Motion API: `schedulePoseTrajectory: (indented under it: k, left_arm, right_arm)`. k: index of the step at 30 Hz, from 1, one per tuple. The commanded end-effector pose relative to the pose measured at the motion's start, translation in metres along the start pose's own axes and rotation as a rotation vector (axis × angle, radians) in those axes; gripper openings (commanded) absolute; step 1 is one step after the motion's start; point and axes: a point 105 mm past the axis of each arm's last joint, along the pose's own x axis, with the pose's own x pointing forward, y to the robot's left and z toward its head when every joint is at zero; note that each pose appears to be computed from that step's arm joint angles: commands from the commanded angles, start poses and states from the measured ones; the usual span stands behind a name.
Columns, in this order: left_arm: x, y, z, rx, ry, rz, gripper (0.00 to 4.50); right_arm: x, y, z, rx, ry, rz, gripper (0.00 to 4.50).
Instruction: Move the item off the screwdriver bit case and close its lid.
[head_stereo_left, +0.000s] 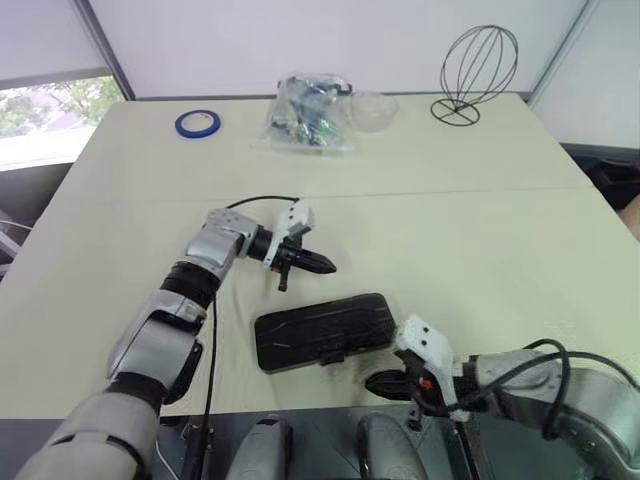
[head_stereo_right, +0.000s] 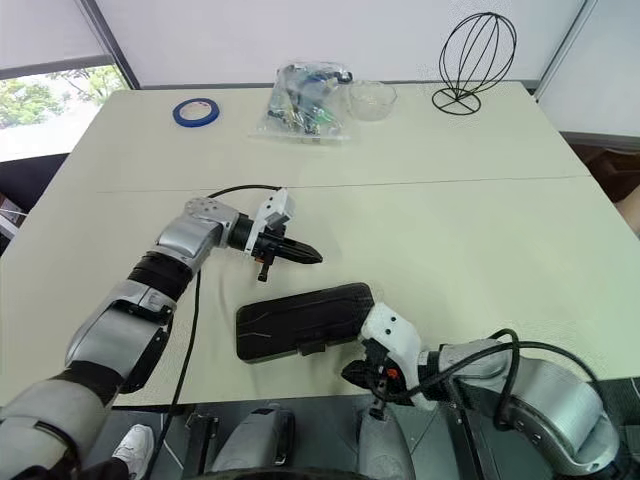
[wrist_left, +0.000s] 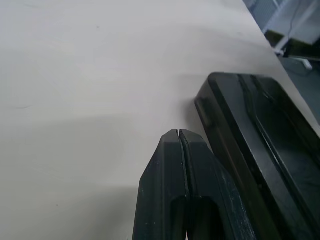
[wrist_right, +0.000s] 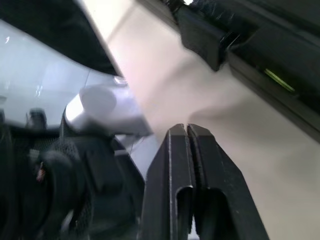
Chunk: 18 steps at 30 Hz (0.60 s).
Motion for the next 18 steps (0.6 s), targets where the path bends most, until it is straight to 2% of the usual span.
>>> schedulePoseTrajectory:
  k: [1,5,18]
  left_arm:
    - [0.001,-0.004,0.001,0.074,0.035,-0.035,0.0]
    - [0.002,-0.009,-0.005,0.079,0.041,-0.053,0.0]
    - [0.008,-0.028,-0.014,0.067,0.024,-0.064,0.0]
  right_arm:
    - [0.008,0.005,0.006,0.031,-0.032,-0.008,0.05]
    - [0.017,0.009,0.016,0.104,-0.086,0.009,0.05]
    - [0.029,-0.005,0.023,0.124,-0.07,-0.089,0.05]
